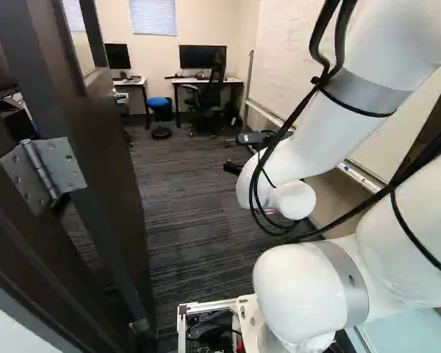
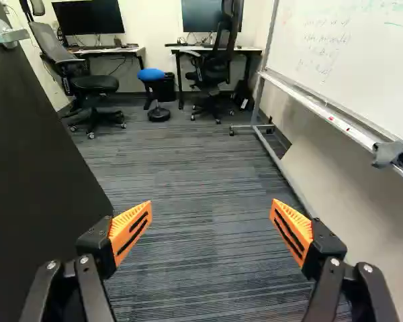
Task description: Open the door and move inside
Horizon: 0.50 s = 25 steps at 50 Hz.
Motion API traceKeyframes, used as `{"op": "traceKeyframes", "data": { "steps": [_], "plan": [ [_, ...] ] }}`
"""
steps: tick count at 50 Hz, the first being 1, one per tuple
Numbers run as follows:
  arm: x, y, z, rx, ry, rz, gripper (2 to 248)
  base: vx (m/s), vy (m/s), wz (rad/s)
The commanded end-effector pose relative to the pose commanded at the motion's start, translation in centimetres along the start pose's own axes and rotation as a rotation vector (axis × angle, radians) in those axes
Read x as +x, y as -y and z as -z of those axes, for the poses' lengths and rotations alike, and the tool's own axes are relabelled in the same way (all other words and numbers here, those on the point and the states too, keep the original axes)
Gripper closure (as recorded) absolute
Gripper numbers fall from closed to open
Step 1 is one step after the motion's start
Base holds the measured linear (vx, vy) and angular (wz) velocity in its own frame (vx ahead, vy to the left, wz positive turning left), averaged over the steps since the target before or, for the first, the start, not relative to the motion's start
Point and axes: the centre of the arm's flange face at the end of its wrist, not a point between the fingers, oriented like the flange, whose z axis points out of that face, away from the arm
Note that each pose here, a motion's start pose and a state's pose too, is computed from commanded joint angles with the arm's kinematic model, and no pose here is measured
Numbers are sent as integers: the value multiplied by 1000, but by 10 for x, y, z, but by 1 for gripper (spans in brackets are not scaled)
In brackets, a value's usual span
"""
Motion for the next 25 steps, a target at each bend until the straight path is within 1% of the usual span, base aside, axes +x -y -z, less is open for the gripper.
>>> {"op": "traceKeyframes", "data": {
  "steps": [10,18,22,25],
  "plan": [
    [0,0,0,0,0,0,3,215,-22,139],
    [0,0,0,0,0,0,3,204,23,129],
    [0,0,0,0,0,0,3,172,13,84],
    [0,0,0,0,0,0,3,153,-28,-40]
  ]
}}
